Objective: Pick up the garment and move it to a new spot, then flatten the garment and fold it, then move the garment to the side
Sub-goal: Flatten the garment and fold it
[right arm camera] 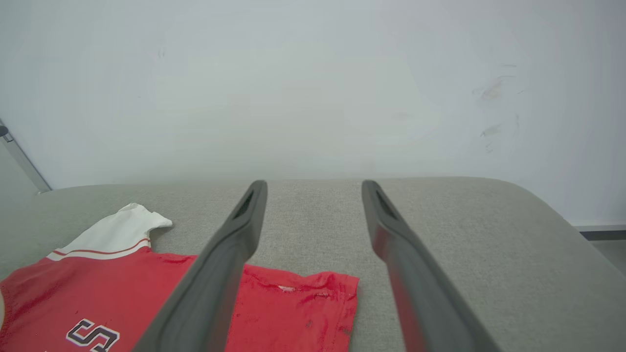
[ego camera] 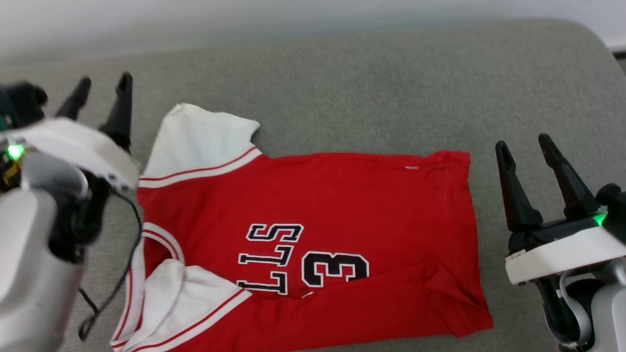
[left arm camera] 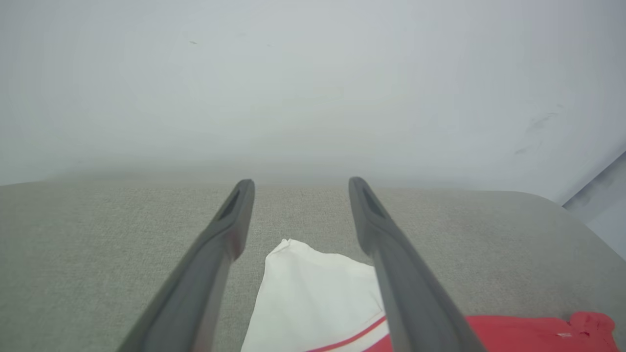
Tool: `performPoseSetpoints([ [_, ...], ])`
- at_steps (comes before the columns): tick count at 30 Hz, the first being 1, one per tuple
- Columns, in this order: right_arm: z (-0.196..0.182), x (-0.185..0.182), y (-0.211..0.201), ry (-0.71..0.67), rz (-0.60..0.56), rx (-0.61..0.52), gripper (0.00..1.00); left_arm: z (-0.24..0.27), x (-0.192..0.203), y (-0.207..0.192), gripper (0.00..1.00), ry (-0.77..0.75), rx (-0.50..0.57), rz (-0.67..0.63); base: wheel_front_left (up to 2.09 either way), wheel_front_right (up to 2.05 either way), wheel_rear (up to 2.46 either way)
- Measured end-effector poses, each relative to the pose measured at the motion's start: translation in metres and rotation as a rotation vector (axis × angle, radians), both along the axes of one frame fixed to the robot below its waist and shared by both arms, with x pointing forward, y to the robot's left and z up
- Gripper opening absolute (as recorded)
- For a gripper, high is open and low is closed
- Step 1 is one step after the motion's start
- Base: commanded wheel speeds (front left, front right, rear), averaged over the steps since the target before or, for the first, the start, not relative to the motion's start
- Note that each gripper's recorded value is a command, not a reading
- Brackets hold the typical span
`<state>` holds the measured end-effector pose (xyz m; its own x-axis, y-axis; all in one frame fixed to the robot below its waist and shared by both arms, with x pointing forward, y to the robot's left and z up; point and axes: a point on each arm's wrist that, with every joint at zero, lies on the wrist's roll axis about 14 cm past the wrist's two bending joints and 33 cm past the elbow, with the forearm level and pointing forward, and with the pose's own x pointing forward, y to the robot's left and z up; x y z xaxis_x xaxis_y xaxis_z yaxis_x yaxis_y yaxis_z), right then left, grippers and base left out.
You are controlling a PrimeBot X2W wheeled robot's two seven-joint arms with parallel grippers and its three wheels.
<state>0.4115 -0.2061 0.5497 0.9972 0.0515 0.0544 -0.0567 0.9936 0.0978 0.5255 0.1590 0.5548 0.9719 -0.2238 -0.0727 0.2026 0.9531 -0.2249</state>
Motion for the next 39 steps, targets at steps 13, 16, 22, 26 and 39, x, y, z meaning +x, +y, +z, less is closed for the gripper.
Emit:
performPoseSetpoints([
  [13,-0.05,0.018,-0.024,0.097,-0.103,0.006,1.0,-0.103,0.098,-0.03,1.0,0.498,0.159,-0.226,0.0,0.0,0.0],
  [16,-0.062,0.016,-0.032,0.129,-0.132,0.008,1.0,-0.139,0.095,-0.032,1.0,0.669,0.188,-0.26,0.0,0.0,0.0],
  [22,-0.081,0.009,-0.044,0.178,-0.175,0.022,1.0,-0.184,0.083,-0.036,1.0,0.907,0.165,-0.283,0.0,0.0,0.0],
  [26,-0.084,0.011,-0.047,0.184,-0.183,0.037,1.0,-0.19,0.082,-0.04,0.0,0.935,0.158,-0.29,0.0,0.0,0.0],
  [39,-0.119,0.038,-0.046,0.427,-0.076,0.11,1.0,-0.172,0.08,-0.048,0.0,0.838,0.08,-0.289,0.0,0.0,0.0],
])
